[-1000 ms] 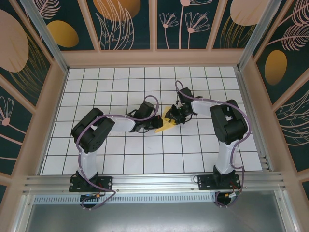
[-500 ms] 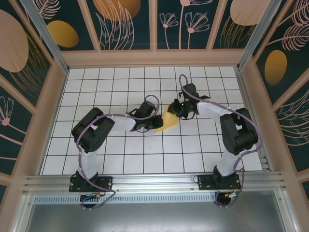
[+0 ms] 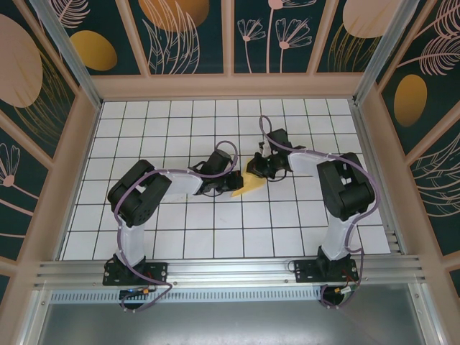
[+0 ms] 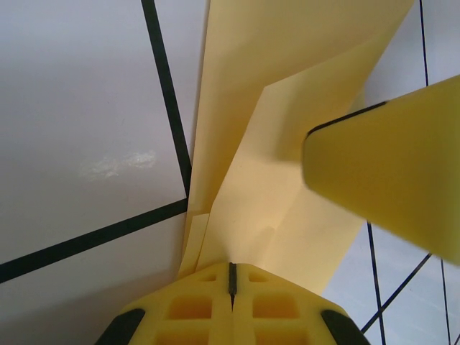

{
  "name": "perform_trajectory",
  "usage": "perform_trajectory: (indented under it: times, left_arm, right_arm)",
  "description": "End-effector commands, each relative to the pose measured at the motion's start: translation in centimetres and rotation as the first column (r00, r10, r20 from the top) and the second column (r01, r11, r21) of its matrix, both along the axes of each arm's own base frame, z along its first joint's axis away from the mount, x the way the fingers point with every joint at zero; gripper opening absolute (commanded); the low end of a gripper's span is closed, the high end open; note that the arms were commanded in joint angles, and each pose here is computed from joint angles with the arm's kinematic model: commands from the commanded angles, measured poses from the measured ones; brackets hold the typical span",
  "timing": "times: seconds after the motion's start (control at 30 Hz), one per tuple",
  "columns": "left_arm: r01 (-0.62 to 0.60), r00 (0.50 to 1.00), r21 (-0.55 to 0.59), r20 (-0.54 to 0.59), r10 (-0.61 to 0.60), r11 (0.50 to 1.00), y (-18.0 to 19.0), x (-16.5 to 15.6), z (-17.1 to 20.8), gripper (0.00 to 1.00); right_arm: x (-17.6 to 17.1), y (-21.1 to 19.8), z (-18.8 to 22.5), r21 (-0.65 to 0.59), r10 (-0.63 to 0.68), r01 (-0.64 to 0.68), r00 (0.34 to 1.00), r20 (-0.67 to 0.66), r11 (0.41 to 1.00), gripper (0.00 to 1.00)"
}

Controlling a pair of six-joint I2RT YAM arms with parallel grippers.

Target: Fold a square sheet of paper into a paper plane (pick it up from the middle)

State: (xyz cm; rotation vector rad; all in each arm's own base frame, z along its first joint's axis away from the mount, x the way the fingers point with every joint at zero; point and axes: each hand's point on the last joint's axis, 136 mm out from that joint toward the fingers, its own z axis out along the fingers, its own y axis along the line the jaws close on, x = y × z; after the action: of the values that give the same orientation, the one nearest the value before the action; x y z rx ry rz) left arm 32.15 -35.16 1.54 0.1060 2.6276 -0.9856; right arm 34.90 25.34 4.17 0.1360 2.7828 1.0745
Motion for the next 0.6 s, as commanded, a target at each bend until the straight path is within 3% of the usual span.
perform_trajectory:
  times: [0.0, 0.17, 0.57]
  left_arm:
    - [0.0, 0.996, 0.122, -0.092, 0.012, 0.993, 2.0, -1.7, -4.1, 0.0]
    - [0.002, 0.994, 0.137, -0.108, 0.013, 0.991, 2.4, -2.1, -4.4, 0.0]
    - [-0.008, 0.993, 0.136, -0.113, 0.023, 0.991, 2.8, -2.5, -4.3, 0.0]
  right_arm:
    - [-0.8, 0.0, -1.5, -0.005, 0.053, -0.053, 0.999, -0.006, 0.999, 0.07]
    - [-0.3, -2.0, -3.0, -0.074, 0.025, -0.025, 1.0, -0.006, 0.997, 0.07]
    - [0.7, -3.0, -2.8, -0.05, 0.024, -0.023, 1.0, 0.021, 0.999, 0.08]
